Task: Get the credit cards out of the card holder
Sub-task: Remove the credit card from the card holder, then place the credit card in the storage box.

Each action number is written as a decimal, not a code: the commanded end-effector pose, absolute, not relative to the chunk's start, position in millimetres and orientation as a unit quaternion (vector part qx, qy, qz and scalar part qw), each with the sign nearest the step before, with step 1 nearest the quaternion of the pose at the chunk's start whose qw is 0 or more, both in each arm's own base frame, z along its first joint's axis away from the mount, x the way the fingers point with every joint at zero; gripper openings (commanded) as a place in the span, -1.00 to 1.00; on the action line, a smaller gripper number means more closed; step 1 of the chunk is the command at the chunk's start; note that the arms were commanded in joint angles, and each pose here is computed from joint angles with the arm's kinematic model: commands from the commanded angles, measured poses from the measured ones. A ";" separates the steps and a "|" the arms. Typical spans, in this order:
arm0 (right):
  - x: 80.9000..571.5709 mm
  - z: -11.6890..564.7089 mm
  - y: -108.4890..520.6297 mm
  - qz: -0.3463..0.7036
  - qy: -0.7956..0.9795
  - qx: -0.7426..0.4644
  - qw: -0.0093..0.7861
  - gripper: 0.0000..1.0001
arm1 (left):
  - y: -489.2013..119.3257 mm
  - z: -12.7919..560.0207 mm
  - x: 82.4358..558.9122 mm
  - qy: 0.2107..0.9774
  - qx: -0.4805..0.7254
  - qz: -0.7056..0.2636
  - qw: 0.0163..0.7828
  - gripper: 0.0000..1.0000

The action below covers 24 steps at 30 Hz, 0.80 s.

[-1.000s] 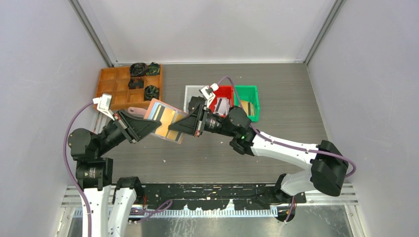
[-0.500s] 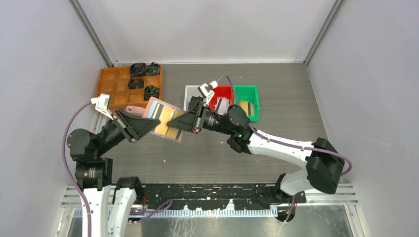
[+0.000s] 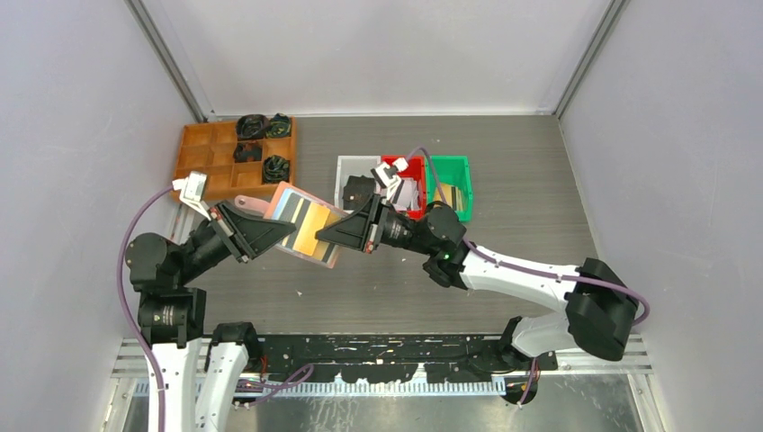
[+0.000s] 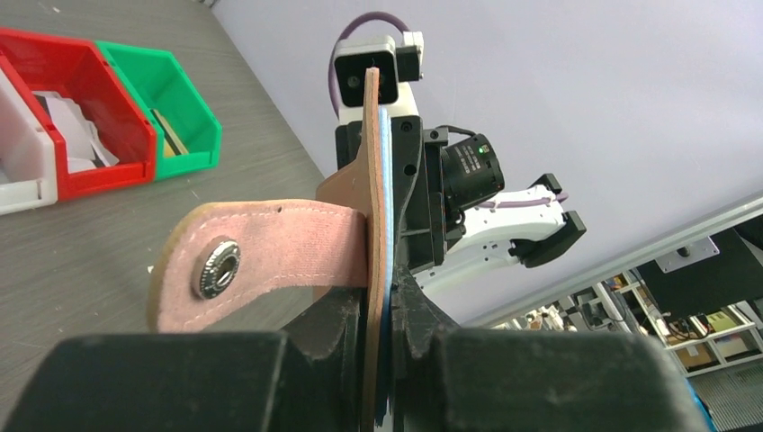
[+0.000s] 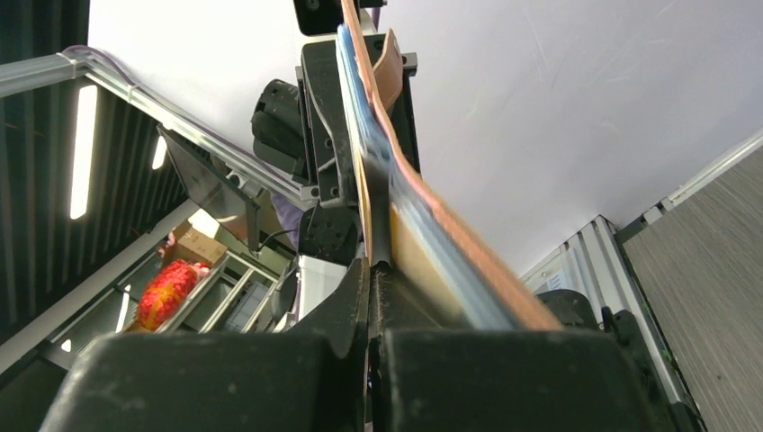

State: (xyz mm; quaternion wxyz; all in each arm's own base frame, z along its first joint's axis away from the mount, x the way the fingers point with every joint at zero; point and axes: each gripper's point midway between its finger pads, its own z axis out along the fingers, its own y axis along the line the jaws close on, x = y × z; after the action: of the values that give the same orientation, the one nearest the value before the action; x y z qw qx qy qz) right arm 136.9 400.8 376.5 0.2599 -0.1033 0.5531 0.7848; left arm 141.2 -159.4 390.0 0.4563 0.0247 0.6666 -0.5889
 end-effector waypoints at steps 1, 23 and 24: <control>138.7 379.4 383.3 0.776 0.549 -0.107 0.292 -0.99 | -156.3 417.6 136.6 0.636 0.051 -0.574 0.512 -0.87; 264.4 284.5 245.6 0.469 0.800 0.017 0.375 -0.99 | -141.8 408.4 147.7 0.651 0.074 -0.480 0.584 -0.98; 276.3 271.8 231.7 0.420 0.824 0.026 0.378 -0.99 | -142.1 408.0 147.3 0.651 0.075 -0.480 0.583 -0.98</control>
State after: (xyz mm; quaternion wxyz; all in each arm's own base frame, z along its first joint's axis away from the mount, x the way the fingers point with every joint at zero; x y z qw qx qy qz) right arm 244.3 273.4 334.0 0.3843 0.0002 0.7061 0.5948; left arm 152.4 -145.6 391.4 0.5397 0.0464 0.6703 -0.5072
